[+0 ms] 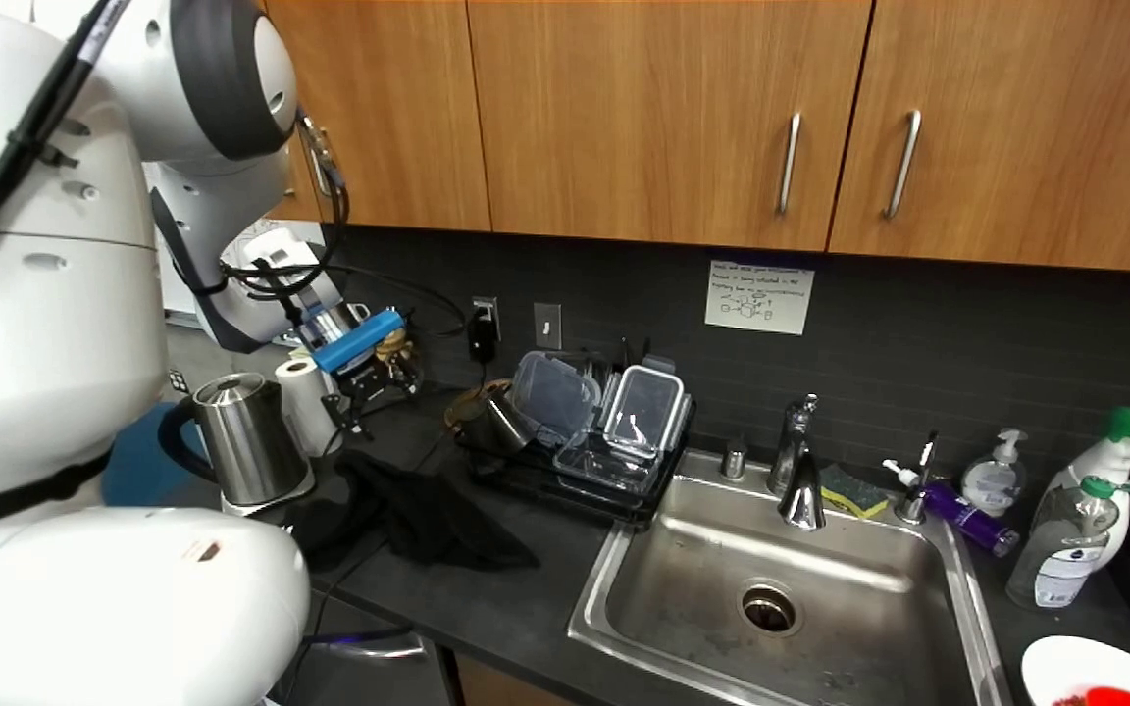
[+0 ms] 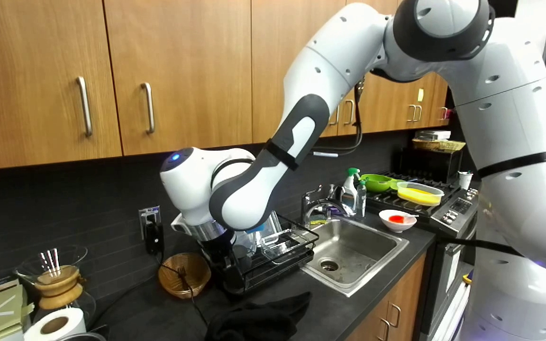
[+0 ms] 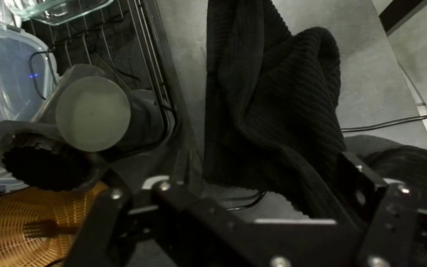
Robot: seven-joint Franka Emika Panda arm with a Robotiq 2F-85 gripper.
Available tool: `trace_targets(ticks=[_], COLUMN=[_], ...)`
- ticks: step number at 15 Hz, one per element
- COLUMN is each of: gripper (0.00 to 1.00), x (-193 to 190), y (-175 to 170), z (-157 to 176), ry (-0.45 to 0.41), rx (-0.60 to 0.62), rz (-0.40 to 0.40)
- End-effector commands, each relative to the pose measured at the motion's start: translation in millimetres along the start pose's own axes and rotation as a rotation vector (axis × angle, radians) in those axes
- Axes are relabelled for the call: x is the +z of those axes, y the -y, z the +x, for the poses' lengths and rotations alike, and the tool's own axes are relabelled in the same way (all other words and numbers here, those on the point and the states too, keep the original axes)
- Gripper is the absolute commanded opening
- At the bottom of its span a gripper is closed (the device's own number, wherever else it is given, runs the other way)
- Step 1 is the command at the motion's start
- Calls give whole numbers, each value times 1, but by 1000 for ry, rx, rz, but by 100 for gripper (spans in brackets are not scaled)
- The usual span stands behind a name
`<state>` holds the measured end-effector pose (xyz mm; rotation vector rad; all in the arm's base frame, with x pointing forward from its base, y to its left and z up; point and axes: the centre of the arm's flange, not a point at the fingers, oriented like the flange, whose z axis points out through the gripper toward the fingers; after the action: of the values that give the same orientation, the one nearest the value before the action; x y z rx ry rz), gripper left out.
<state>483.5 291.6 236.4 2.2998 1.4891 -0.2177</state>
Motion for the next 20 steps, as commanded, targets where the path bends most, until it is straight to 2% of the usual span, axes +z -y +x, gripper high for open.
trace_targets(ticks=[1,10,20], gripper=[100,100,100], x=[1,0,55], y=[2,51,51], z=[19,53,53], ry=[-2,-10,-67], rx=[-43,-137,-134], rz=[-3,-15,61])
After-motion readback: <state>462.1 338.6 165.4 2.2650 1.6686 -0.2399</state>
